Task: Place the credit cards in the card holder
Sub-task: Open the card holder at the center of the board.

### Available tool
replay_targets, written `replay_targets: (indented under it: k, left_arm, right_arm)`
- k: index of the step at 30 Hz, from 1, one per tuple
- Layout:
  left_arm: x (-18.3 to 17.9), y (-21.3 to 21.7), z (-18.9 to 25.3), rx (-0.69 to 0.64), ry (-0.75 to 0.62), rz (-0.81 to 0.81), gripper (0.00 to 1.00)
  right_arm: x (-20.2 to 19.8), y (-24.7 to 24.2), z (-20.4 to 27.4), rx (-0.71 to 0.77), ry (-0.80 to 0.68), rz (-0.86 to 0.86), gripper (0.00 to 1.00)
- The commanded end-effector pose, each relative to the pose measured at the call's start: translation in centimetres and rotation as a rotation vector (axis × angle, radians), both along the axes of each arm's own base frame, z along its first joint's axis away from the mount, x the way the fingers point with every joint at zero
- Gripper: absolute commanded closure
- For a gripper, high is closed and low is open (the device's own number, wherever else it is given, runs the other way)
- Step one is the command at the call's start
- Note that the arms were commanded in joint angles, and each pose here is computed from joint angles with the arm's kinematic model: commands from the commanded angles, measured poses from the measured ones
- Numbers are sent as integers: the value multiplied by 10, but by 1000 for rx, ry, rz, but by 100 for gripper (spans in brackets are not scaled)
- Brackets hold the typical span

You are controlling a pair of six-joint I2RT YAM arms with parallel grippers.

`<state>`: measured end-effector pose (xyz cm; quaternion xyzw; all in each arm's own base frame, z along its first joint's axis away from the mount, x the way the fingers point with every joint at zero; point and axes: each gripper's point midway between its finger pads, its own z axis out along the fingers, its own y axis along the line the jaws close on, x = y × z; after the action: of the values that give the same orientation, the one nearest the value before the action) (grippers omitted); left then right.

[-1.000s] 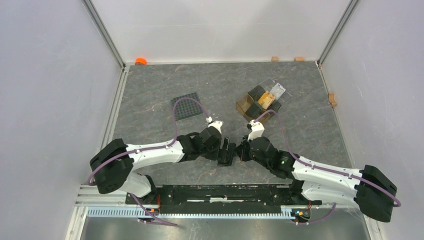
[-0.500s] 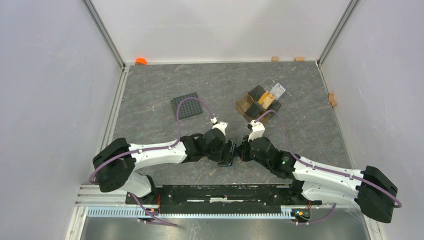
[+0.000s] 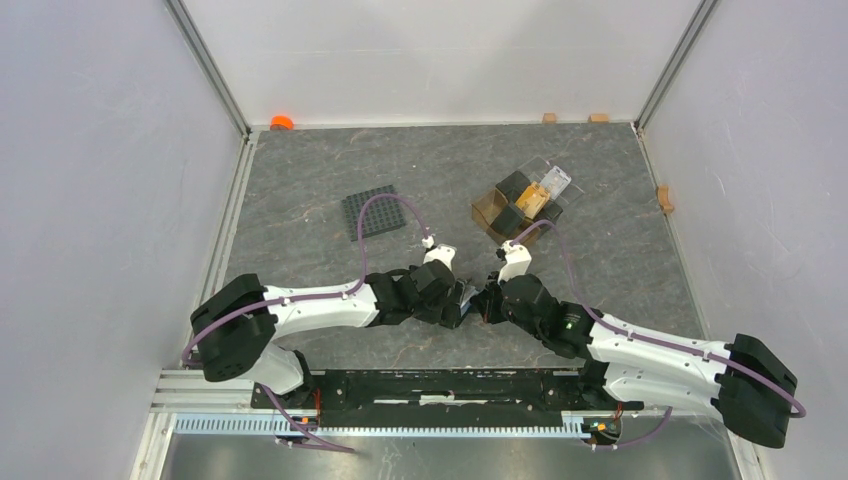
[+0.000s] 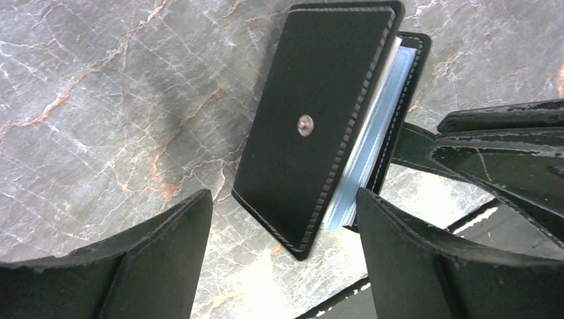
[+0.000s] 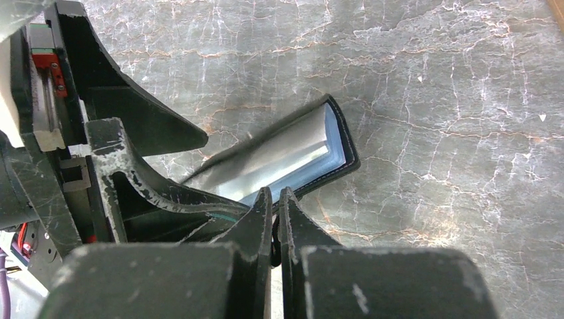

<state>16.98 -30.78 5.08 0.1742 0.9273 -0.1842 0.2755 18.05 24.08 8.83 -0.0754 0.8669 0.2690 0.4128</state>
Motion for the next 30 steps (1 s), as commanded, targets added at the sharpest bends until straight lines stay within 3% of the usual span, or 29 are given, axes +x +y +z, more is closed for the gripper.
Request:
replay_targets:
  k: [1,20,30]
  left_arm:
    - [13,7,12,43,-75,25,15]
    - [40,4,37,73,-183,18,15]
    - [59,6,36,73,-171,3,15]
  right_arm:
    - [9,5,25,45,-57,-21,100]
    - [0,-6,8,-3,-22,-8,100]
    - [-5,-18,-11,-56,3,-17,100]
